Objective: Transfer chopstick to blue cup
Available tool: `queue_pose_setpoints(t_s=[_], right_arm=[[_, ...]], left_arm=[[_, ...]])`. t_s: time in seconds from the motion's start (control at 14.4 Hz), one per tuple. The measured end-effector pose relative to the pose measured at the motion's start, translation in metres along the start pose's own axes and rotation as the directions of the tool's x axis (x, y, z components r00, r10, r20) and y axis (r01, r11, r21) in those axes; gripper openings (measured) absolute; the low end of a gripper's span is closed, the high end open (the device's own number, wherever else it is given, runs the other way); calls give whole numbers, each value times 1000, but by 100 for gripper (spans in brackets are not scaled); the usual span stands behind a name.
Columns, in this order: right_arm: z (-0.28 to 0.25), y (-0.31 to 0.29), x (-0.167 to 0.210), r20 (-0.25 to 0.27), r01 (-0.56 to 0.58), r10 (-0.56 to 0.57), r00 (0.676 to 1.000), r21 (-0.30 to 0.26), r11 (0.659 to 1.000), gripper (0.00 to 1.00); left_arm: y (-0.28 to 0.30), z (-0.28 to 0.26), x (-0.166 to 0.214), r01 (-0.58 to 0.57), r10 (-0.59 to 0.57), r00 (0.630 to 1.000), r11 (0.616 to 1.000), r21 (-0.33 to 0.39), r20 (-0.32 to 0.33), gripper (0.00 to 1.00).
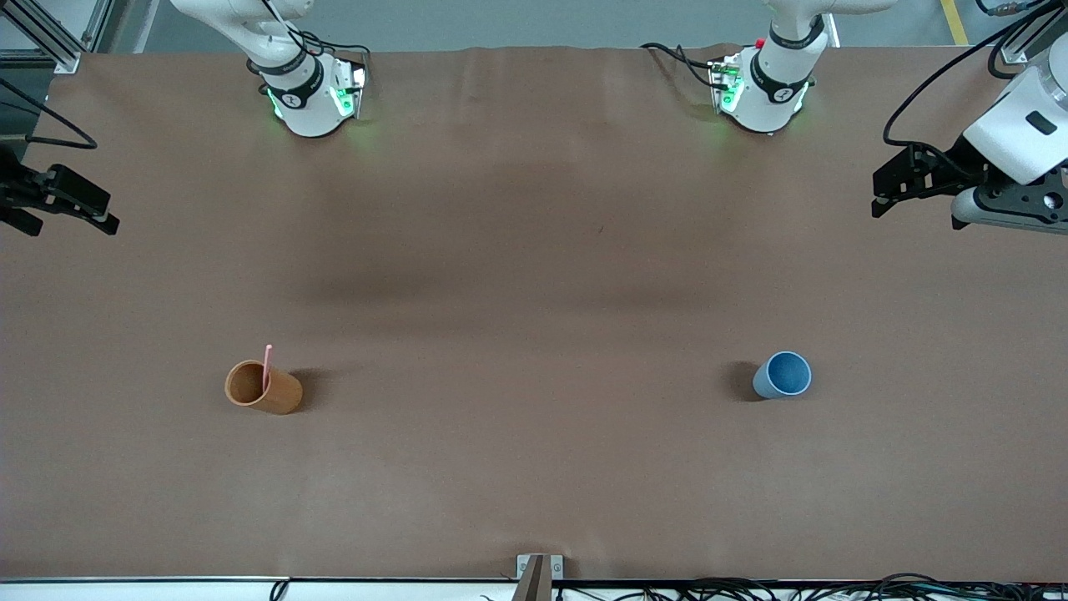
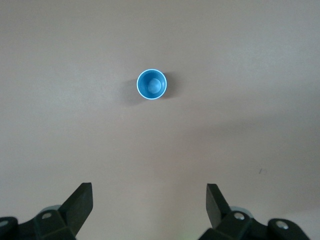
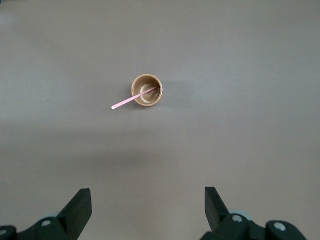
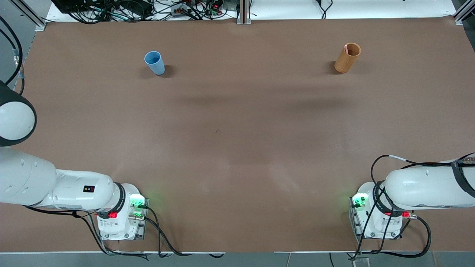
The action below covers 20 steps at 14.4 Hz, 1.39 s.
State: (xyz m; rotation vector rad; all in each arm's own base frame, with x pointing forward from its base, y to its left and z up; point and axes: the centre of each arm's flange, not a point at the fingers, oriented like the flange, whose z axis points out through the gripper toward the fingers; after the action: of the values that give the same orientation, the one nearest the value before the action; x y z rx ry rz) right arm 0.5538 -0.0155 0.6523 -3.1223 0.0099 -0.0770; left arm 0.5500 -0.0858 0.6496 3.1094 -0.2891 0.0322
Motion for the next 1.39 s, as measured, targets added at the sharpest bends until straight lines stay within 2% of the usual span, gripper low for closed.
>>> queue_pose_setpoints(t_s=[0.63, 0.84, 1.11, 1.25, 1.32, 1.39], right_arm=[[0, 0, 0, 0, -2, 2, 1000, 0, 1000, 100], [0, -4, 1, -6, 7, -7, 1000, 0, 1000, 100], [14, -36, 15, -38, -1, 1, 999, 6, 1000, 100], [44, -56, 30, -23, 9, -9, 1000, 8, 1000, 97], [63, -63, 39, -25, 13, -13, 1000, 10, 1000, 93], [83, -67, 47, -33, 14, -14, 999, 11, 1000, 93]], left_arm=[[-3, 0, 1, 5, -5, 1000, 1000, 0, -4, 100], [-23, 22, 16, 36, -36, 999, 999, -1, 2, 100], [-39, 126, 67, 49, -49, 998, 999, -8, 36, 100], [-42, 190, 84, 52, -51, 998, 999, -11, 43, 100], [-43, 220, 90, 53, -53, 998, 999, -12, 34, 100], [-44, 248, 94, 55, -54, 998, 998, -12, 25, 100]])
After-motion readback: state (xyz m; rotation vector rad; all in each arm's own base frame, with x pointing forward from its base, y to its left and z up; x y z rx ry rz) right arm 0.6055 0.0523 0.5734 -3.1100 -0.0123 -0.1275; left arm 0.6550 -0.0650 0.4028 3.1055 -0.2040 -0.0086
